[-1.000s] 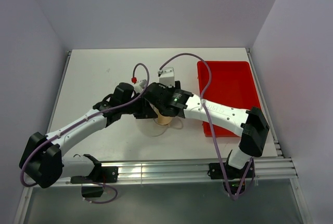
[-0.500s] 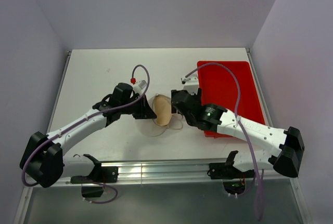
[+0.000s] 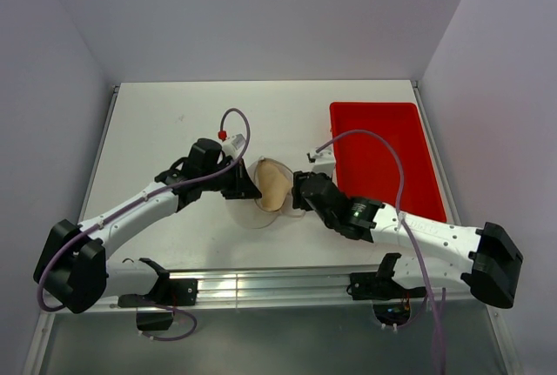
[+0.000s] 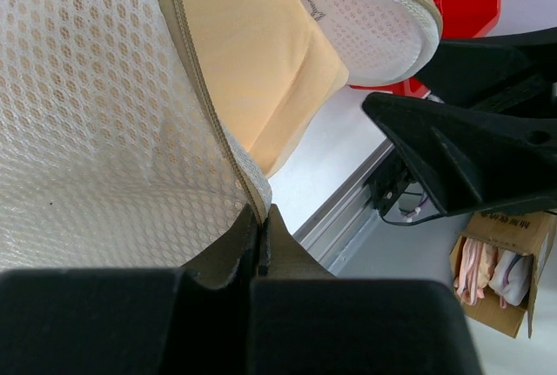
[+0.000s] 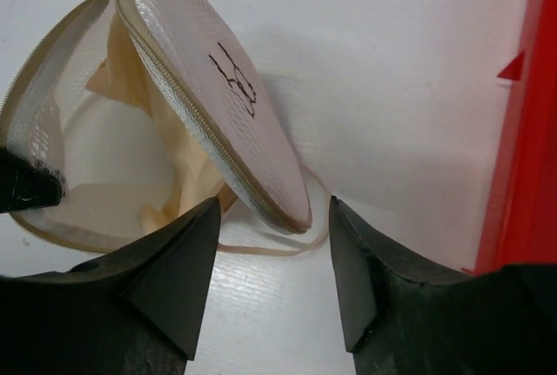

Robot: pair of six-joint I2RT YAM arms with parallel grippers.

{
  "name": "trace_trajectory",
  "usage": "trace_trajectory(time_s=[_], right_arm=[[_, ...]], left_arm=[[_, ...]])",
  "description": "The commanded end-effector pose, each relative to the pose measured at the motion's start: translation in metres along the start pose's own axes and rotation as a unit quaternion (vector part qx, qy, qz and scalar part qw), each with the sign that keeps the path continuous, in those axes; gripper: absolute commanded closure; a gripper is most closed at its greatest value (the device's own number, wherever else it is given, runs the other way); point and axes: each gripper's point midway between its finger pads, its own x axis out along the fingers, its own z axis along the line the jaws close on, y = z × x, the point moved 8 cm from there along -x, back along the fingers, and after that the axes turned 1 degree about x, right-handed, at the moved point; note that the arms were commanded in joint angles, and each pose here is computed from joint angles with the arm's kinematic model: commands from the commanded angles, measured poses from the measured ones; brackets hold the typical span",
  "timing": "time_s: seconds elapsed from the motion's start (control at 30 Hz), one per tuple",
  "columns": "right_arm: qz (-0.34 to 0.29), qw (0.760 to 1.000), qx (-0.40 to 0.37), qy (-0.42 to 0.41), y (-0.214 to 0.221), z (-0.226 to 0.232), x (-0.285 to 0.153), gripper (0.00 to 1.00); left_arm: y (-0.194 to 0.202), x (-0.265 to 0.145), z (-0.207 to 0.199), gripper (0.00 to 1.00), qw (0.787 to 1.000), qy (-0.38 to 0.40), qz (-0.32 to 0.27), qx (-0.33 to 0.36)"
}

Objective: Place the bra in the laundry bag and zip it closed

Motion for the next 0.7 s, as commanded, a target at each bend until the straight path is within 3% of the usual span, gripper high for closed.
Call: trace_trajectory(time_s=[0.0,0.27,0.37,0.4,0.5,0.67], right_arm=[[-0.032,0.999,0.022,-0.033,-0.002,0.011,0.012,0.41],[-0.030,0.999,0.030,-0.027,0.011,0.016,0.029,0.57],[-0.030,0.999,0.033,-0.019,0.009,0.016,0.029,0.73],[-0.028,0.999,0.030,-0.013,0.003,0.016,0.025,0.84],[-0.020,0.999,0.010,0.028,-0.020,0.012,0.009,0.97],[-0.003,0.996,-0.045,0.076,-0.078,0.007,-0.040,1.00]], left_arm=[[-0.007,-0.001,-0.004,1.00,1.000,0.014,-0.009,0.015],[-0.009,-0.005,-0.006,1.00,1.000,0.010,-0.010,0.022],[-0.008,-0.006,-0.005,1.00,1.000,0.004,-0.011,0.023],[-0.008,-0.007,-0.004,1.00,1.000,0.001,-0.012,0.023],[-0.007,-0.008,-0.001,1.00,1.000,-0.009,-0.014,0.024],[-0.004,-0.011,-0.001,1.00,0.999,-0.009,-0.020,0.024]])
